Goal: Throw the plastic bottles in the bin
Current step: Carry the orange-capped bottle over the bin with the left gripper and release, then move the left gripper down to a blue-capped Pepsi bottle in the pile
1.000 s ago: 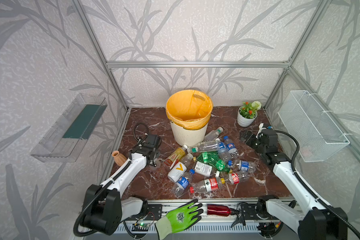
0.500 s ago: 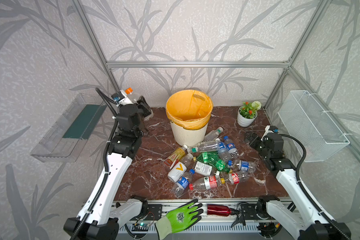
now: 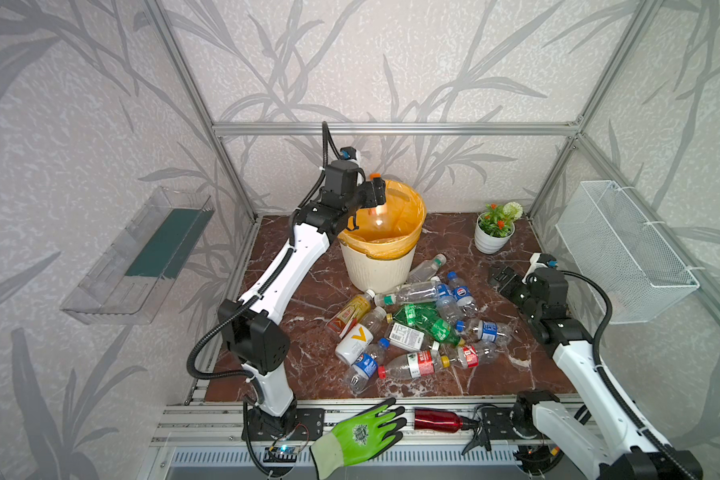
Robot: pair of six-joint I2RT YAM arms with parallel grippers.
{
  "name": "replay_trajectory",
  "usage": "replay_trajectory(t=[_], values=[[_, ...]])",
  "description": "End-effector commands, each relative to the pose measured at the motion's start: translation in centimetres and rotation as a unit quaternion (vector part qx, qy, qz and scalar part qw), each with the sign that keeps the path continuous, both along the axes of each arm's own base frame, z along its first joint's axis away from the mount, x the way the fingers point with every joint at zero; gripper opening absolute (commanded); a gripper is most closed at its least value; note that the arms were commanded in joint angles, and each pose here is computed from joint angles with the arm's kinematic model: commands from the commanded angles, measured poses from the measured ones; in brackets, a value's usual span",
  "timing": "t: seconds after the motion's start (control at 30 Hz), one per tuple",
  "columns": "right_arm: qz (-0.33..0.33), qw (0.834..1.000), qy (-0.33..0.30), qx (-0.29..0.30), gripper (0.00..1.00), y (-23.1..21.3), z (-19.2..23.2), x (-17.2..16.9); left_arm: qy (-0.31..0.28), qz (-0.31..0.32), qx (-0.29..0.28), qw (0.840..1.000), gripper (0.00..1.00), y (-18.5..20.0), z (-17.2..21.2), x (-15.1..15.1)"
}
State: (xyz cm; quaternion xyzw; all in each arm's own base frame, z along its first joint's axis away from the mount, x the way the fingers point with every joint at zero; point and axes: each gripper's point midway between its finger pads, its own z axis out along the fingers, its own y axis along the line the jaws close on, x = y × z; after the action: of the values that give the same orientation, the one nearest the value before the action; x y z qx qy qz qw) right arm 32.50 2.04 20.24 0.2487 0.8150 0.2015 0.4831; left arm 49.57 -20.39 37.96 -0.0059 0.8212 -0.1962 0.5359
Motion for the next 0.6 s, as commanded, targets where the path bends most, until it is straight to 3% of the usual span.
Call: replay_trajectory(t=[0.0,0.13,0.57], values=[[-0.003,1.000,0.005,-0.010,0.98,-0.3,-0.1,-0.9,-0.061,0.013,-0.001,0.998,0.99,2.5,5.1,-3.0],[-0.008,1.000,0.016,-0.011,0.98,-0.5,-0.6,-1.3,-0.096,0.022,-0.010,0.995,0.99,3.6,6.2,-5.0],[-0.021,0.998,0.056,0.003,0.98,-0.7,-2.9,-3.0,-0.101,0.007,0.029,0.994,0.99,4.8,1.9,-10.9]])
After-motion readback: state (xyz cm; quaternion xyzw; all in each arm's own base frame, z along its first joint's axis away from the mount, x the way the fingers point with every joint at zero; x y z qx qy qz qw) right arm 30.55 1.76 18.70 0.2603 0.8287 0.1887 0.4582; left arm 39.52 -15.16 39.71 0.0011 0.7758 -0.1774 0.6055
